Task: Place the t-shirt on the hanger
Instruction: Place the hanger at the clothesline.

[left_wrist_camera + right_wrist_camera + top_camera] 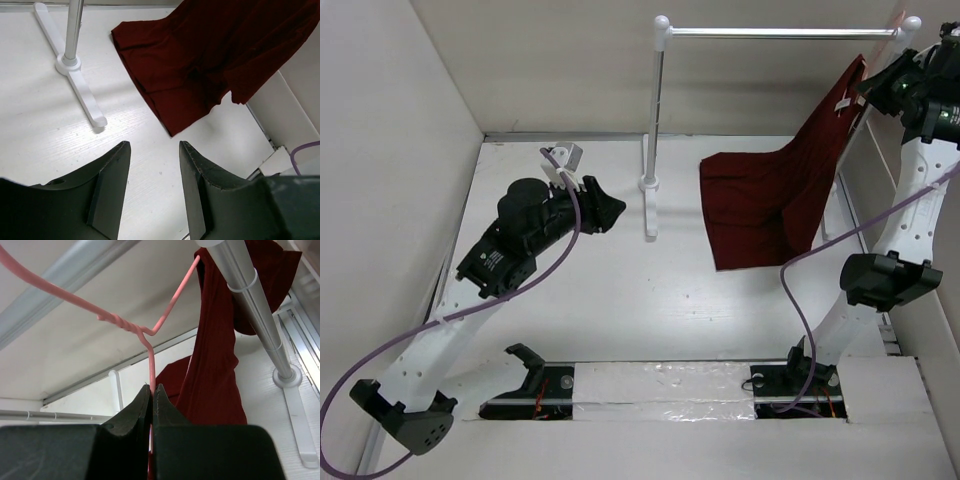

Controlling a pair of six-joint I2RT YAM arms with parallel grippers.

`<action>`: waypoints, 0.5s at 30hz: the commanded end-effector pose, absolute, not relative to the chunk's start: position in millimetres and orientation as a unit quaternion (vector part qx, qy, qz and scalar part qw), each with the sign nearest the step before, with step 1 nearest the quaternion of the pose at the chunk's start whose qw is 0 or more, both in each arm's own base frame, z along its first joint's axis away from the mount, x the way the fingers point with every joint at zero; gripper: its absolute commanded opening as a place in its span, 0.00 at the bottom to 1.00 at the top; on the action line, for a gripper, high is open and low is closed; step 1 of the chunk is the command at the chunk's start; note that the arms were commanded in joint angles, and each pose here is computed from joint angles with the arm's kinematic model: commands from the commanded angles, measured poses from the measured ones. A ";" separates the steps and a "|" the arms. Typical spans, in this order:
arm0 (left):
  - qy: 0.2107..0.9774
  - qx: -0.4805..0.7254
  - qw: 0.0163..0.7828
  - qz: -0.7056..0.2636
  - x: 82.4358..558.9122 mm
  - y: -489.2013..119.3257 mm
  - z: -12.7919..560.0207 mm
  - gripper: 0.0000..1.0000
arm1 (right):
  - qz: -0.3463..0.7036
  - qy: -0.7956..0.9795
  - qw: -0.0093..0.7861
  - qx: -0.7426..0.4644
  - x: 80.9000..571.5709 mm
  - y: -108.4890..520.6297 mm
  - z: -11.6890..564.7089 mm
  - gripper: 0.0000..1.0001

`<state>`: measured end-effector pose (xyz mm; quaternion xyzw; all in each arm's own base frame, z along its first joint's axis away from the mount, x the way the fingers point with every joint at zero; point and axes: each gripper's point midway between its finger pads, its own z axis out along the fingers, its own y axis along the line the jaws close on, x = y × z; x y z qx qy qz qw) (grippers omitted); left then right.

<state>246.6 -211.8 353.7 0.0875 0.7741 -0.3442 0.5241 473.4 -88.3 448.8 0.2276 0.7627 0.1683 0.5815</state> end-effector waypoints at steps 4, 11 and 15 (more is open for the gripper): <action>0.755 0.093 0.547 -0.348 253.7 -216.4 373.4 0.40 | 0.192 0.737 0.617 0.196 481.6 -86.0 471.6 0.00; 0.757 0.094 0.542 -0.352 260.4 -223.3 374.9 0.40 | 0.204 0.740 0.604 0.215 483.4 -89.8 442.1 0.00; 0.754 0.095 0.549 -0.349 265.8 -225.0 382.4 0.40 | 0.197 0.742 0.599 0.229 482.2 -100.0 431.8 0.00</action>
